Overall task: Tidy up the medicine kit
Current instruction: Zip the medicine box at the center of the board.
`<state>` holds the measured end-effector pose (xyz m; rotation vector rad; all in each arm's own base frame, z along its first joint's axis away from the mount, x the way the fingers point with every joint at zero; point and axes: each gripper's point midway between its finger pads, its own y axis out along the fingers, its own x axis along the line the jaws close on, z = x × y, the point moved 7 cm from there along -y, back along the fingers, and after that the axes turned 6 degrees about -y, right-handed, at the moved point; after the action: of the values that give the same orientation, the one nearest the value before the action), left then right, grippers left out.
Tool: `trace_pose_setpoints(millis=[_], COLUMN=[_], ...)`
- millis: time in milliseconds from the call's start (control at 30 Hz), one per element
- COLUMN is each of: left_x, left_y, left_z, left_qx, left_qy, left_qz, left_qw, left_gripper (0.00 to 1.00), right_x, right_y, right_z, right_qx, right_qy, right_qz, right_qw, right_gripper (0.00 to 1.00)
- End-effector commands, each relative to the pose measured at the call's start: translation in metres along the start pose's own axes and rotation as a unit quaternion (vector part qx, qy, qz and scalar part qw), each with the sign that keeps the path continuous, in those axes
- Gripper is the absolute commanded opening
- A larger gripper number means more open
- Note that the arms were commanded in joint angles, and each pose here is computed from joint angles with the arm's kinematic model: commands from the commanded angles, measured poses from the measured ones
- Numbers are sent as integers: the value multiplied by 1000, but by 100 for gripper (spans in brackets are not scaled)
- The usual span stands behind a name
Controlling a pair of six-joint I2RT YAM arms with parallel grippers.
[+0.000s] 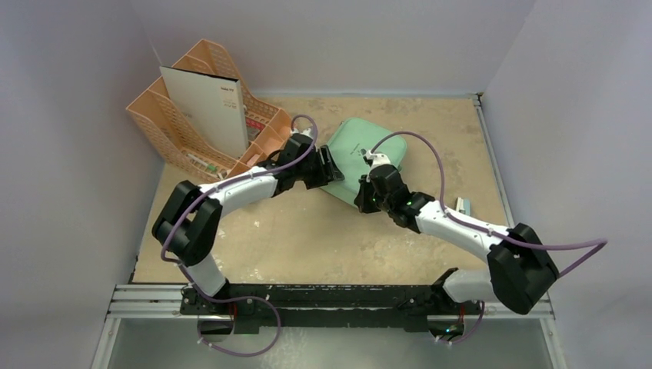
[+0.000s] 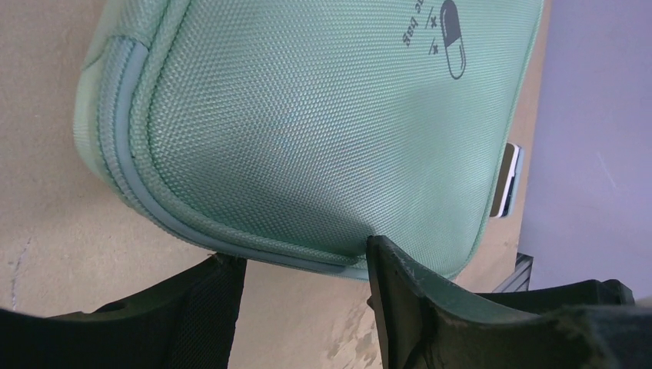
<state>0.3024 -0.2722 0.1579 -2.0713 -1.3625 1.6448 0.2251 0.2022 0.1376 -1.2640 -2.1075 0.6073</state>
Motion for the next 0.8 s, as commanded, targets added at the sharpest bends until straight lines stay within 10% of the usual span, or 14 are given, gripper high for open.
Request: trace_pose_setpoints(millis=[0, 767], left_x=[-11, 75], left_y=[15, 45], left_z=[-2, -5], left_qx=[-13, 0], left_qy=[-19, 23], left_qz=[46, -168], left_qw=[999, 986], left_gripper=[57, 27], right_x=[14, -44], right_y=[-1, -25], right_z=[-34, 13], right_qx=[-69, -2], right_qy=[7, -76], right_qz=[-20, 125], right_qw=[997, 989], right_gripper=[0, 0])
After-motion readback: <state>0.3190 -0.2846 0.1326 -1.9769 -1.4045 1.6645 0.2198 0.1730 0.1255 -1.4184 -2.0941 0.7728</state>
